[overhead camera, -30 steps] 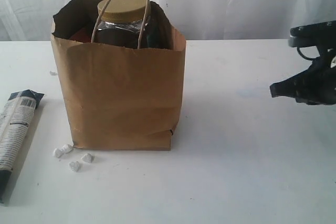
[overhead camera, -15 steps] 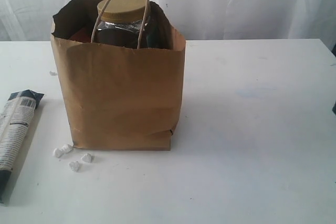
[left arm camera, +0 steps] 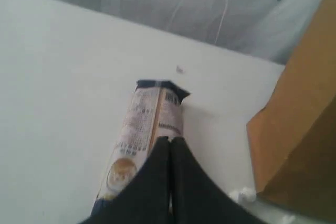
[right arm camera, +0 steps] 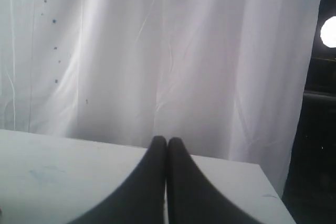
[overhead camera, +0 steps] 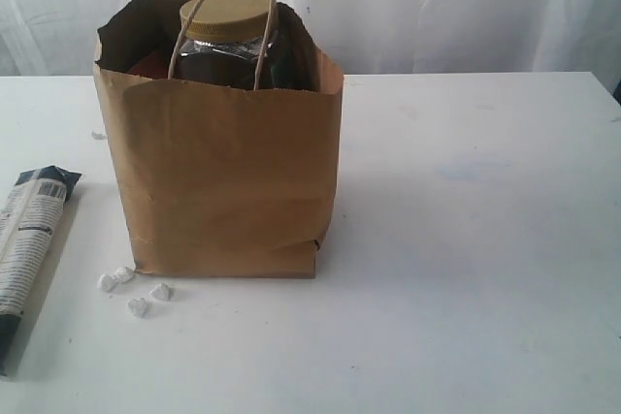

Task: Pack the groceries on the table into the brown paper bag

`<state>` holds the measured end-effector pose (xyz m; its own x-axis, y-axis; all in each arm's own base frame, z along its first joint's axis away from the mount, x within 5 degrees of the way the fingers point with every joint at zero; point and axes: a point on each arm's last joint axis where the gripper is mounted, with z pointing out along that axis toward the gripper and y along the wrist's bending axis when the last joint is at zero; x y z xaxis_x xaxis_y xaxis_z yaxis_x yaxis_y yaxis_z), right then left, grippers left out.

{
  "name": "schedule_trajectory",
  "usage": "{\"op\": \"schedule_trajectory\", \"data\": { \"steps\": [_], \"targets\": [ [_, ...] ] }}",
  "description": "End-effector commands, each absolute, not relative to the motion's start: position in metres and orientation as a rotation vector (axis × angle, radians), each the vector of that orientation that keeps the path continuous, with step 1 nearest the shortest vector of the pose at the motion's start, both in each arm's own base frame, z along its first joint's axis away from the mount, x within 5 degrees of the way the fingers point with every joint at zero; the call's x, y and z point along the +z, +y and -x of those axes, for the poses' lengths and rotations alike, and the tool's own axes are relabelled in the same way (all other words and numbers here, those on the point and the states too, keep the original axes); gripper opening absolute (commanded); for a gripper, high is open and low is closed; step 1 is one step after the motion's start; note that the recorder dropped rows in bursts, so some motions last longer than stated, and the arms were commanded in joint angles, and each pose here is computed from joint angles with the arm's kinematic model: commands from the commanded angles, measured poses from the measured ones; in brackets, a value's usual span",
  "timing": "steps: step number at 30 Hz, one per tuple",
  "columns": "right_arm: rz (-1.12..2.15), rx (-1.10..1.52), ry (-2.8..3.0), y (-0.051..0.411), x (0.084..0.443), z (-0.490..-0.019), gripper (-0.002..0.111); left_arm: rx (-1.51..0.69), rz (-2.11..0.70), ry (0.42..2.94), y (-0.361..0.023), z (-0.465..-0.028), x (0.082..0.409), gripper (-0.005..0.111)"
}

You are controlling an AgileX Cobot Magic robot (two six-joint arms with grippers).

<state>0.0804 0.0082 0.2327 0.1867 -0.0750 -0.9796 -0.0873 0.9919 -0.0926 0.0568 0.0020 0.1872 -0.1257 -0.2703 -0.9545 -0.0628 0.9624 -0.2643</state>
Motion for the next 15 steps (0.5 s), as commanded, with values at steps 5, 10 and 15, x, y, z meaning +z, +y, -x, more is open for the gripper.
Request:
{"op": "schedule_trajectory", "data": {
  "steps": [5,10,15],
  "targets": [
    [0.176,-0.041,1.502,0.008,0.217,-0.085,0.0,-0.221,0.21,1.472,0.0,-0.057,0.207,0.0],
    [0.206,-0.029,1.655,0.009,0.203,-0.088,0.0,-0.239,0.181,1.321,-0.001,-0.055,0.22,0.0],
    [0.172,-0.004,1.678,0.009,0.202,-0.088,0.0,-0.263,0.152,1.108,-0.001,-0.047,0.244,0.0]
  ]
}}
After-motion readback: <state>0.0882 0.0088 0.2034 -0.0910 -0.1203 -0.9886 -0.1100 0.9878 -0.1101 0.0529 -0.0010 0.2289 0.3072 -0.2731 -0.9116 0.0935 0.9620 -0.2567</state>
